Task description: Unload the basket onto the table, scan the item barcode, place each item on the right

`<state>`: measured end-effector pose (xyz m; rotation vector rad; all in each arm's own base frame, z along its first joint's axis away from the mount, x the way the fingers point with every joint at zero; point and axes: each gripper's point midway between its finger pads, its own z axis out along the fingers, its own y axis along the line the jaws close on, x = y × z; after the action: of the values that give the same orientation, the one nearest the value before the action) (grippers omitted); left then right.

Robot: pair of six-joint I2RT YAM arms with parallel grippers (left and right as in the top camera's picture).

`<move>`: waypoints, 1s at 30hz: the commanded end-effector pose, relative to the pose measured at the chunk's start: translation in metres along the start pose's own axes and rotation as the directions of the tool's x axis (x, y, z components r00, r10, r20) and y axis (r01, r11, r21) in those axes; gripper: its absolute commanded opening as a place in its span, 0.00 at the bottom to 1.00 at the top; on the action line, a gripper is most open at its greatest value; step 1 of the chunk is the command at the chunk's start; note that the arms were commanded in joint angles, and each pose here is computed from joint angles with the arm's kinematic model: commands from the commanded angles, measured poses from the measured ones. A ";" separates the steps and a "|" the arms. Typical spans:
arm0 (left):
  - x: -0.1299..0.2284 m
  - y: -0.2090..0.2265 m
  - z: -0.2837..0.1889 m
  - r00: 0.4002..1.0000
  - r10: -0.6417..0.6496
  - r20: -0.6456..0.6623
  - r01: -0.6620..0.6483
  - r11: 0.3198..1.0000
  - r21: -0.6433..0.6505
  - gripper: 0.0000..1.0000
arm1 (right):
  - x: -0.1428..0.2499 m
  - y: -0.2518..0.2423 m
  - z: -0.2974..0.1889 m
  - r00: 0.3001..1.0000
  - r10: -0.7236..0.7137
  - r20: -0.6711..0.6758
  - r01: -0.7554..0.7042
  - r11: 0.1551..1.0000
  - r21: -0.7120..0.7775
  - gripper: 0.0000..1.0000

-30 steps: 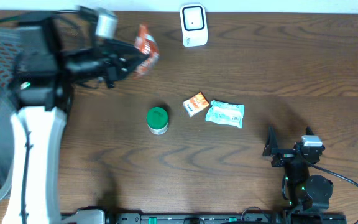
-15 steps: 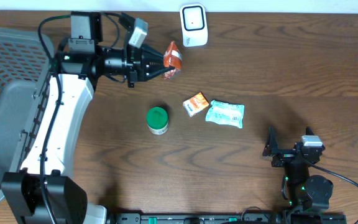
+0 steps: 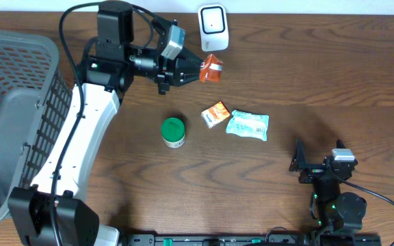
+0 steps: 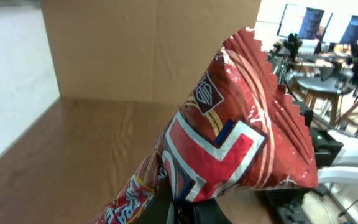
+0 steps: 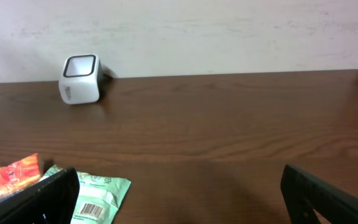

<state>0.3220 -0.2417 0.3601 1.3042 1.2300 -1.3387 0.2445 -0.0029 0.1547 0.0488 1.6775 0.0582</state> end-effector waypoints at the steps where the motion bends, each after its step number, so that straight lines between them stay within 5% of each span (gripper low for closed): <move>1: -0.015 -0.012 0.002 0.998 0.061 0.017 -0.062 0.998 0.031 0.07 | 0.000 -0.002 -0.001 1.000 0.004 -0.003 -0.004 1.000 0.011 0.99; 17: -0.067 -0.007 -0.006 0.958 0.283 0.051 -0.283 0.959 -0.001 0.07 | 0.000 -0.002 -0.001 1.000 0.004 -0.003 -0.004 1.000 0.011 0.99; 30: -0.068 0.003 -0.027 0.975 0.219 0.044 -0.217 0.975 -0.057 0.08 | 0.000 -0.002 -0.001 1.000 0.004 -0.003 -0.004 1.000 0.011 0.99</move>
<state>0.3439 -0.2199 0.4194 1.3007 1.0652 -1.1612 0.2444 -0.0030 0.1548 0.0491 1.6775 0.0579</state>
